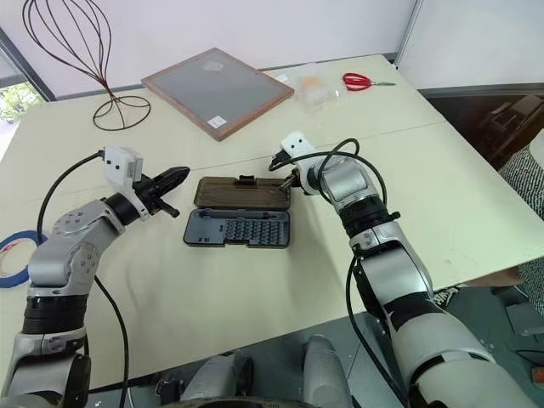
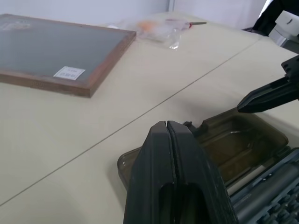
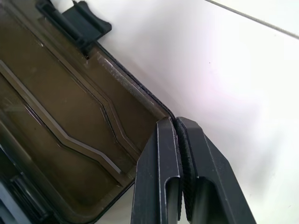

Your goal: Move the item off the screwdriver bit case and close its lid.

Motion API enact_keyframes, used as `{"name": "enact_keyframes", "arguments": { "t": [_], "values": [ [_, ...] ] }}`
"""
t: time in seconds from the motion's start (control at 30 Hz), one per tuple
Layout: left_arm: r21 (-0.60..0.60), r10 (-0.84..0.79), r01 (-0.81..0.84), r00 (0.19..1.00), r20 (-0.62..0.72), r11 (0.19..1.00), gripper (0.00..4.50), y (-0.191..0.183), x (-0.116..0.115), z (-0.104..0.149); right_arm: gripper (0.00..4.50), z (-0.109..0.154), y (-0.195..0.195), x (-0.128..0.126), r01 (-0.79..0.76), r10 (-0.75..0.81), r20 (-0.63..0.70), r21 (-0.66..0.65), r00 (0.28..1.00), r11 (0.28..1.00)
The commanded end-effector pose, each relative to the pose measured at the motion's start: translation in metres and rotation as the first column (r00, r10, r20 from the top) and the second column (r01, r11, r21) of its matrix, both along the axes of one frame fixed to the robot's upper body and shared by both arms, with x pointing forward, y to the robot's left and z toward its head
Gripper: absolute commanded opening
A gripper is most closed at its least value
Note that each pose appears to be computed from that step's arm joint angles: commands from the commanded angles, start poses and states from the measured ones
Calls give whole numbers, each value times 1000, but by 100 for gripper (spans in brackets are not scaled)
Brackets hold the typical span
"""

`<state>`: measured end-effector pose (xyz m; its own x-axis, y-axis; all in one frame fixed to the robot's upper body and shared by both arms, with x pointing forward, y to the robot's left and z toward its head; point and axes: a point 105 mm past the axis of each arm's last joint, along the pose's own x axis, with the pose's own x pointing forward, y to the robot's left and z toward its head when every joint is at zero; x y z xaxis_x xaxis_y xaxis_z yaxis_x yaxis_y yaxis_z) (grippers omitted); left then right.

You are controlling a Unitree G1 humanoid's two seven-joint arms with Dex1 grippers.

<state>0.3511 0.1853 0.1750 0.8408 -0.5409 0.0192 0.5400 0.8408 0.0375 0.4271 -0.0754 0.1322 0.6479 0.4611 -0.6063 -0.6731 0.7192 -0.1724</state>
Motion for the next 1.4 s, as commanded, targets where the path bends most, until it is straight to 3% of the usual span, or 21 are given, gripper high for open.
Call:
{"name": "enact_keyframes", "arguments": {
  "t": [0.03,0.27,0.43,0.53,0.7,1.0,1.2,1.4],
  "values": [
    [14,3,-4,998,67,1000,0,0,-2,18,3,-29,9,-10,-17,16,-111,-14,994,1000],
    [17,7,-8,998,64,1000,0,0,-5,16,334,-27,8,-3,40,-44,-126,-33,991,999],
    [17,13,-15,998,66,1000,0,-1,-5,16,334,-28,6,0,59,-63,-133,-36,989,998],
    [21,17,-18,997,69,1000,0,-1,-5,16,254,-30,5,1,56,-61,-134,-41,989,998],
    [25,23,-25,997,72,999,0,1,-6,16,7,-35,4,-1,46,-53,-146,-50,988,998],
    [34,34,-36,996,82,999,0,5,-6,19,7,-33,8,-3,-9,2,-128,-55,992,998],
    [36,30,-33,996,86,999,0,4,-4,20,7,-16,18,-16,-239,242,17,-121,970,964],
    [39,21,-24,996,87,999,0,3,-1,21,7,-12,18,-34,-372,393,76,-197,917,907]
  ]
}}
